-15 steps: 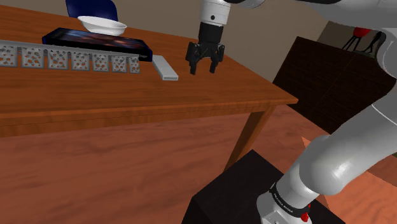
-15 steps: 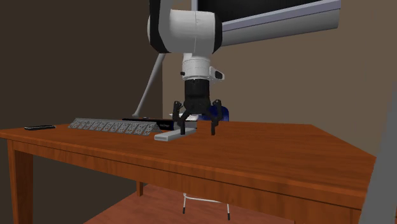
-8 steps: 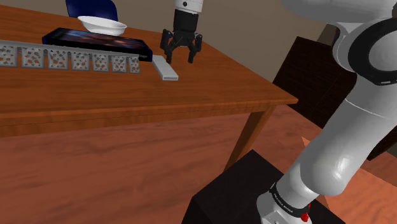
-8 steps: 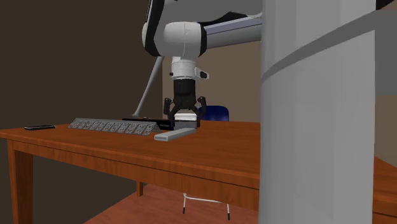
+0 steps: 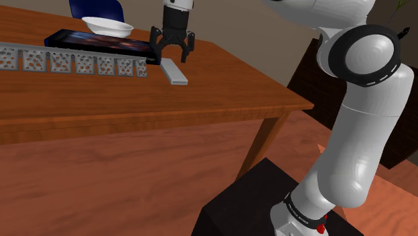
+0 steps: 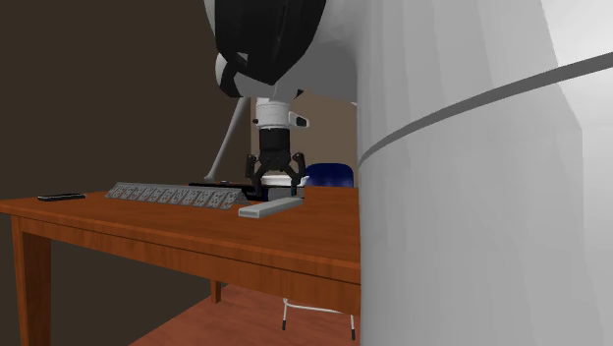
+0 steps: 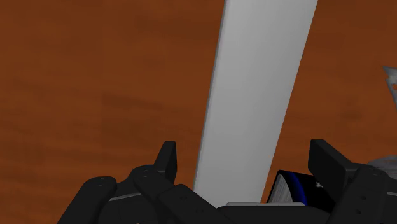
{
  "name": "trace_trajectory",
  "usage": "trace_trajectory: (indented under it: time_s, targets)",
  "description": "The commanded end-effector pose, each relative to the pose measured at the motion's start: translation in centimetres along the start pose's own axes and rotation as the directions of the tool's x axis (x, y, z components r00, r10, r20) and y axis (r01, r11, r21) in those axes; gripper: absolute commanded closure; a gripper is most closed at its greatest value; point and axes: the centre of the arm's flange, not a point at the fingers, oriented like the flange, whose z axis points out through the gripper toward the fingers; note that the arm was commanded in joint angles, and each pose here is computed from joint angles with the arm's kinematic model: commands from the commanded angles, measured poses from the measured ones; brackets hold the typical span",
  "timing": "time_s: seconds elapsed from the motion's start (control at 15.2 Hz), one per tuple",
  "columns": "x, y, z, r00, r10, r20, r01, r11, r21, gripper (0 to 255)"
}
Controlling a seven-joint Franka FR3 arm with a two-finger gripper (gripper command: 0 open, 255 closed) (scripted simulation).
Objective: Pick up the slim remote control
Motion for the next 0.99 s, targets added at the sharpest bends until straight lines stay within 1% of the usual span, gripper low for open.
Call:
trace_trajectory:
  time_s: [0.0,0.13,0.26,0.33,0.92]
  targets:
    - [0.1,-0.1,1.0,1.000,0.000,-0.001,0.000,1.000,0.000,0]
    - [0.0,-0.1,2.0,1.000,0.000,-0.001,0.000,1.000,0.000,0]
    - [0.0,-0.1,2.3,1.000,0.000,-0.001,0.000,1.000,0.000,0]
    - [0.0,-0.1,2.4,1.000,0.000,-0.001,0.000,1.000,0.000,255]
    - [0.0,-0.1,2.3,1.000,0.000,-0.001,0.000,1.000,0.000,255]
